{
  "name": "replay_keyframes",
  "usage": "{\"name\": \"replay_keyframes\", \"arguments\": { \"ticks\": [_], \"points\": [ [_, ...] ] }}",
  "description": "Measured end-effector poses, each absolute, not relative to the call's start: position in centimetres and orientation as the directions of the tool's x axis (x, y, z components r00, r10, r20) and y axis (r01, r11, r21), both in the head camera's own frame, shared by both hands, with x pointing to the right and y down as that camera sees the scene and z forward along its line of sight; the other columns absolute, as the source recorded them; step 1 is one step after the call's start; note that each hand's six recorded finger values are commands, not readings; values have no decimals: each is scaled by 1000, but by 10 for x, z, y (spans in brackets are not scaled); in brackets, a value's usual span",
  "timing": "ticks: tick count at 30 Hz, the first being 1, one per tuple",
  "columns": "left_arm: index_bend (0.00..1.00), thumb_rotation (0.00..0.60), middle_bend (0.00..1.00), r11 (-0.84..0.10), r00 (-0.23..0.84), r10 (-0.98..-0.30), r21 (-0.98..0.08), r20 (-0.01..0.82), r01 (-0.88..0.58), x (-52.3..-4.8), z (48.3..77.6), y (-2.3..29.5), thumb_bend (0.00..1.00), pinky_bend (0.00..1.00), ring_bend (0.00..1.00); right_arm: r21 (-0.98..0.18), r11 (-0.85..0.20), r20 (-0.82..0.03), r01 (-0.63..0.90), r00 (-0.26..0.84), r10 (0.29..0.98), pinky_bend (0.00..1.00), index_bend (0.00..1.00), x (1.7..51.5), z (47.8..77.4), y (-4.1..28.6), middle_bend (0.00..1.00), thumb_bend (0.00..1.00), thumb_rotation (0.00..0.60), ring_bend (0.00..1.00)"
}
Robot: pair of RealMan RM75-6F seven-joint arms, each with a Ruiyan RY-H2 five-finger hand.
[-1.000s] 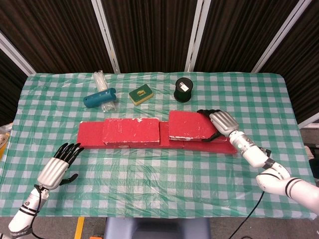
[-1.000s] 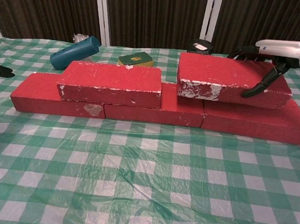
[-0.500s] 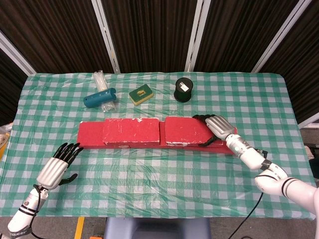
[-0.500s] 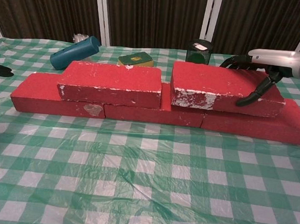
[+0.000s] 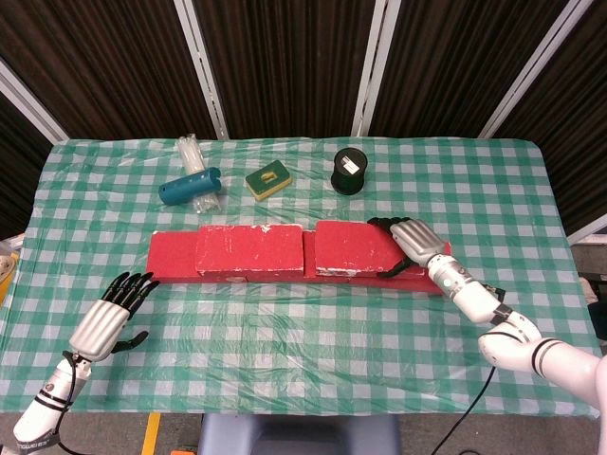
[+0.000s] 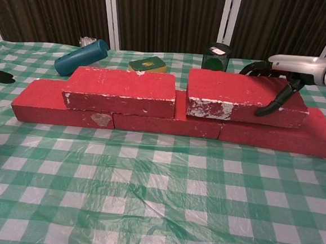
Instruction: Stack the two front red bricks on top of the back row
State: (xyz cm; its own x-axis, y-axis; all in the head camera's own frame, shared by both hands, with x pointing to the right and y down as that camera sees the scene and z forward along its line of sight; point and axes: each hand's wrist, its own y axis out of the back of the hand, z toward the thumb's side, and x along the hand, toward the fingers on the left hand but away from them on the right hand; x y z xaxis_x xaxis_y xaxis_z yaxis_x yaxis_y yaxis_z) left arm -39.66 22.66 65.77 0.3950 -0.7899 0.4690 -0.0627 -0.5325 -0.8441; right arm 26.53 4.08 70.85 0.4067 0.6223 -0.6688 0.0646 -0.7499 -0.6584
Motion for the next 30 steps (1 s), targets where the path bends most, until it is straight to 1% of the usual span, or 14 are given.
{"name": "replay_keyframes", "arguments": {
  "ticks": [3, 8, 12, 14, 17, 22, 26, 30],
  "points": [
    [0, 600, 0, -532, 394, -791, -844, 468, -64, -397, 657, 227, 258, 10, 0, -657, -751, -673, 59, 403, 620, 455, 251, 264, 710, 42, 370, 149, 600, 286],
    [0, 600, 0, -530, 394, -792, -845, 466, -65, -397, 657, 226, 258, 10, 0, -655, -754, -679, 47, 403, 614, 451, 146, 260, 712, 45, 333, 149, 600, 264],
    [0, 600, 0, -535, 396, -788, -842, 471, -65, -396, 658, 227, 258, 9, 0, -650, -758, -685, 47, 395, 612, 439, 34, 260, 713, 46, 264, 145, 600, 214],
    [0, 600, 0, -535, 396, -789, -842, 469, -68, -397, 658, 226, 258, 9, 0, -649, -759, -688, 45, 392, 611, 427, 0, 260, 714, 46, 220, 132, 600, 179],
    [0, 600, 0, -534, 397, -789, -843, 469, -67, -397, 658, 226, 260, 10, 0, -651, -759, -691, 33, 389, 609, 427, 0, 259, 714, 46, 187, 116, 600, 158],
    [0, 600, 0, -542, 402, -784, -838, 474, -68, -396, 659, 226, 260, 10, 0, -657, -753, -683, 40, 391, 617, 423, 0, 255, 712, 46, 168, 91, 600, 136],
    [0, 600, 0, -539, 406, -785, -839, 468, -73, -395, 657, 226, 260, 10, 0, -654, -755, -682, 44, 397, 614, 389, 0, 252, 709, 47, 152, 75, 600, 120],
    [0, 600, 0, -540, 407, -785, -838, 468, -77, -395, 657, 226, 260, 10, 0, -656, -754, -682, 42, 395, 616, 378, 0, 253, 706, 48, 143, 63, 600, 117]
  ]
}}
